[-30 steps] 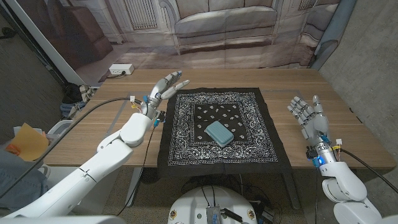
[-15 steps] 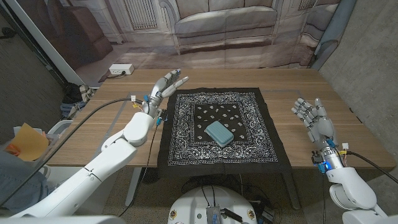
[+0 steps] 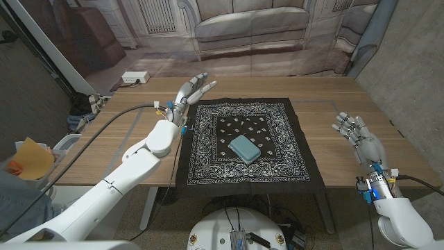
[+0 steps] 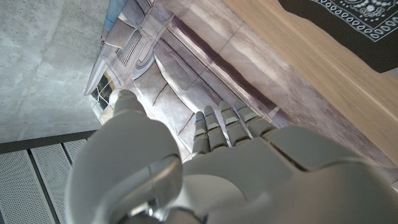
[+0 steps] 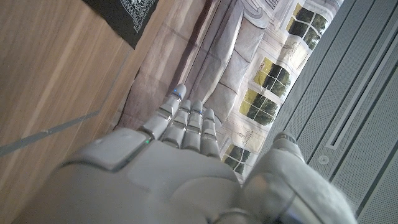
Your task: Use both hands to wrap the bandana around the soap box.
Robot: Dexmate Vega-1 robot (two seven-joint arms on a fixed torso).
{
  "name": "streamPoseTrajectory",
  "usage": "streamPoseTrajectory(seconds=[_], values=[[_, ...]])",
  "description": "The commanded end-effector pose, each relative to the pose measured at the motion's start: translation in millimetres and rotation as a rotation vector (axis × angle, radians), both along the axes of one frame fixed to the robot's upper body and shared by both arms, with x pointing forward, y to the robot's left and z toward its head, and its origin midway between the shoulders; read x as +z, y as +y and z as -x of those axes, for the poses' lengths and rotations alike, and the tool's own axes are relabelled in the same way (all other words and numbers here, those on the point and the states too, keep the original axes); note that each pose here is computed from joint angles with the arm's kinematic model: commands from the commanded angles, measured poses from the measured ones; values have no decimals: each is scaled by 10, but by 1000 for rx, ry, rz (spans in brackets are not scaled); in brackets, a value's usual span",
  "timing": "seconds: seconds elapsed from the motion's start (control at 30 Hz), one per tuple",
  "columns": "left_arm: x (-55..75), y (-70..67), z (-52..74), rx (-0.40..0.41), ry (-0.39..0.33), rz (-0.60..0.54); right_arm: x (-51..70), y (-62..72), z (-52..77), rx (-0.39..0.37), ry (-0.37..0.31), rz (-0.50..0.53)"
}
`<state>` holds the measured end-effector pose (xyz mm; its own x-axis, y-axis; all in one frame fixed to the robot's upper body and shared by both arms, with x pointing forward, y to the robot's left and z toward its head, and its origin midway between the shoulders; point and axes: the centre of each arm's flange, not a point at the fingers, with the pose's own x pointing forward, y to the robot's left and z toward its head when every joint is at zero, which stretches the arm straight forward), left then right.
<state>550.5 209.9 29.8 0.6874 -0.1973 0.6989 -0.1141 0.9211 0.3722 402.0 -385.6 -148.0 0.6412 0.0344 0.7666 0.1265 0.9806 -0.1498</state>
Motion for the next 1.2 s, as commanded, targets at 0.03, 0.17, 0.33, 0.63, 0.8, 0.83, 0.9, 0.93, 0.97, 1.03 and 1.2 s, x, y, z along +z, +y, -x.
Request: streamPoseTrajectory(seconds=[0.03,0.17,0.33,0.63,0.8,0.83,0.9,0.93,0.97,1.03,1.2], values=[[173,-116,-39,15,-23,5,-104,32,241,-256,-34,269],[182,-120,-37,20,-19,4,-129,37,311,-345,-53,356],[162,-98,-17,29,-12,11,-164,26,366,-422,-74,414],[119,-65,-15,5,-4,41,-243,71,510,-492,-133,537],[164,-67,12,7,-12,17,-297,104,604,-518,-128,588],[170,-67,19,9,-13,14,-317,116,622,-526,-128,594],[179,-65,28,10,-14,9,-361,123,650,-539,-133,605],[186,-62,31,7,-15,10,-383,127,663,-549,-136,607],[201,-59,36,4,-15,9,-404,134,677,-558,-138,613],[251,-55,52,0,-19,6,-447,152,704,-579,-143,626],[401,-75,105,8,-55,-20,-553,223,752,-627,-157,688]])
